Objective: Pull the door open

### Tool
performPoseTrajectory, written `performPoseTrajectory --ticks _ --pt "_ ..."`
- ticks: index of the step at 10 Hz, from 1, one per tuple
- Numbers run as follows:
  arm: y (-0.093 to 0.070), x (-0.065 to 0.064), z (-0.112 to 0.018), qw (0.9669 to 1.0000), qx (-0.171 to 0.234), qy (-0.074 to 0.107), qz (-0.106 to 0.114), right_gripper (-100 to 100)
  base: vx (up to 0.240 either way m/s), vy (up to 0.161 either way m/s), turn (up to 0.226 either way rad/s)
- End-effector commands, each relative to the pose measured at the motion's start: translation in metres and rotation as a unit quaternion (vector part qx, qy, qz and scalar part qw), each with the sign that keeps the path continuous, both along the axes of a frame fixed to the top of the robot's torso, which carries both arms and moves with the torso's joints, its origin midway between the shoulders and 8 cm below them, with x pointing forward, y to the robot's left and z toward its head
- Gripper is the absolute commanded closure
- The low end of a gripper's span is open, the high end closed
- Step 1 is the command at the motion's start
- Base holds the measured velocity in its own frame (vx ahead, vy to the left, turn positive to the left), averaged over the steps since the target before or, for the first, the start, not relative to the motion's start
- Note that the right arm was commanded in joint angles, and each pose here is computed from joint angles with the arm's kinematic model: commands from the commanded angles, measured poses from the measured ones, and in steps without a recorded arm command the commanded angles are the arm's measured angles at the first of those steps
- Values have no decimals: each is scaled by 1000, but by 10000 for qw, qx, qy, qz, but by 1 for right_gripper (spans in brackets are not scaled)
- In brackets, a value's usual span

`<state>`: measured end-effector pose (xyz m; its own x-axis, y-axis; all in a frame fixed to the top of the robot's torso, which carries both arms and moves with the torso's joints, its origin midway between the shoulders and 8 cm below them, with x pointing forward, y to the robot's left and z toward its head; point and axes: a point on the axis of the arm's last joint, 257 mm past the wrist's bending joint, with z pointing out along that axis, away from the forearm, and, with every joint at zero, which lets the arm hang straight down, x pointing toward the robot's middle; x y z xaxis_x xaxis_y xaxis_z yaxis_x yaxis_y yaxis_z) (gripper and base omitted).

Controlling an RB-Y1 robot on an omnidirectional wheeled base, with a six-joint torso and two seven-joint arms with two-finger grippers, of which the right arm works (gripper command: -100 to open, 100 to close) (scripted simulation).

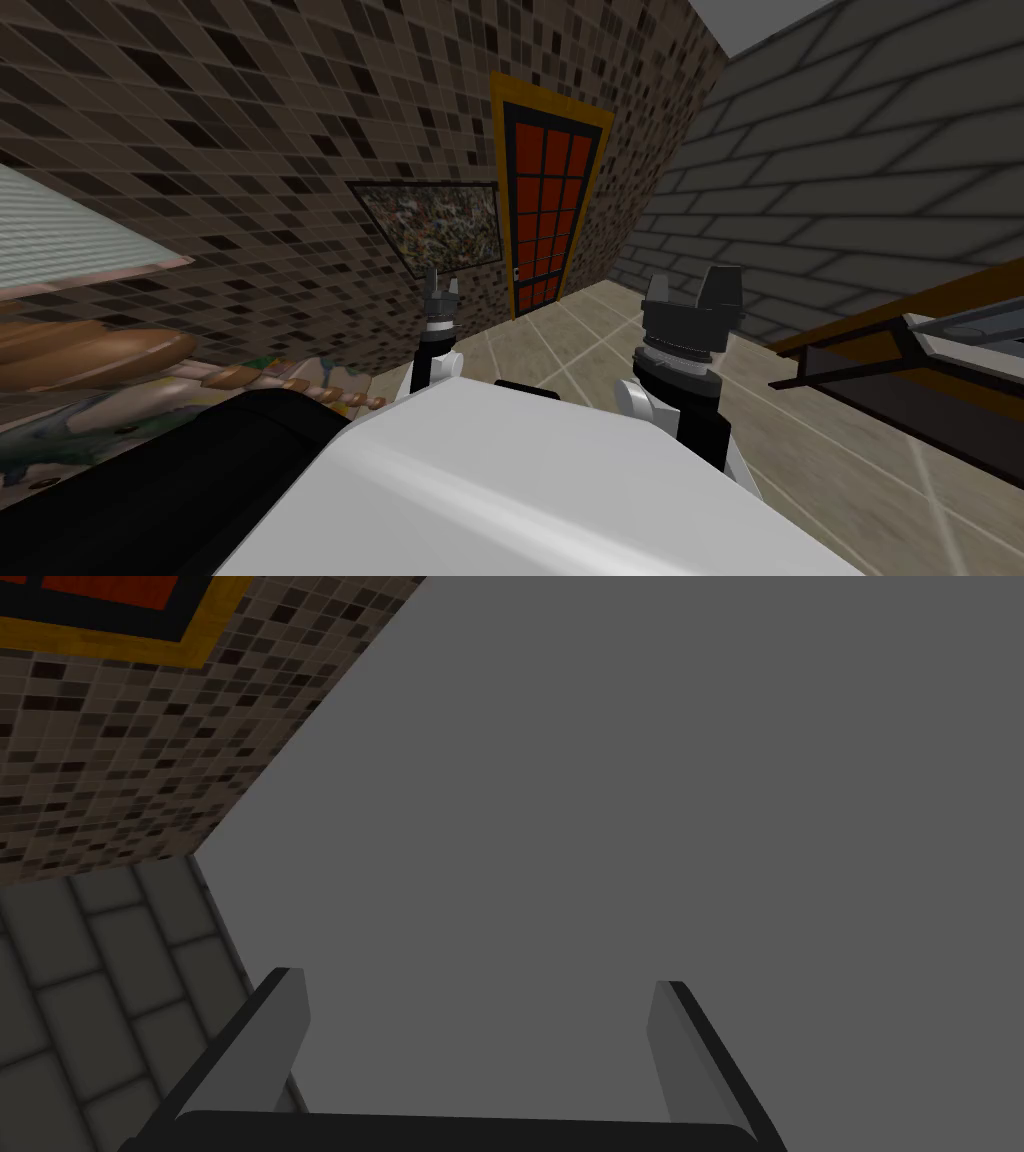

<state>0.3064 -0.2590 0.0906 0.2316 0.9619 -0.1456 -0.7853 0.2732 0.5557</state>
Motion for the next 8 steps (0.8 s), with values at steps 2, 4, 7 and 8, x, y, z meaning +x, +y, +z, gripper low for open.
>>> performPoseTrajectory --ticks 2,4,7,8 --pt "0 12 -15 9997 -161 147 -135 -100 57 9 74" --pt "0 21 -28 9989 -301 272 -250 -100 91 16 56" --pt "-1 34 -46 9969 -496 443 -410 -100 90 20 60" --pt "-1 38 -52 9961 -562 499 -462 -100 62 16 66"
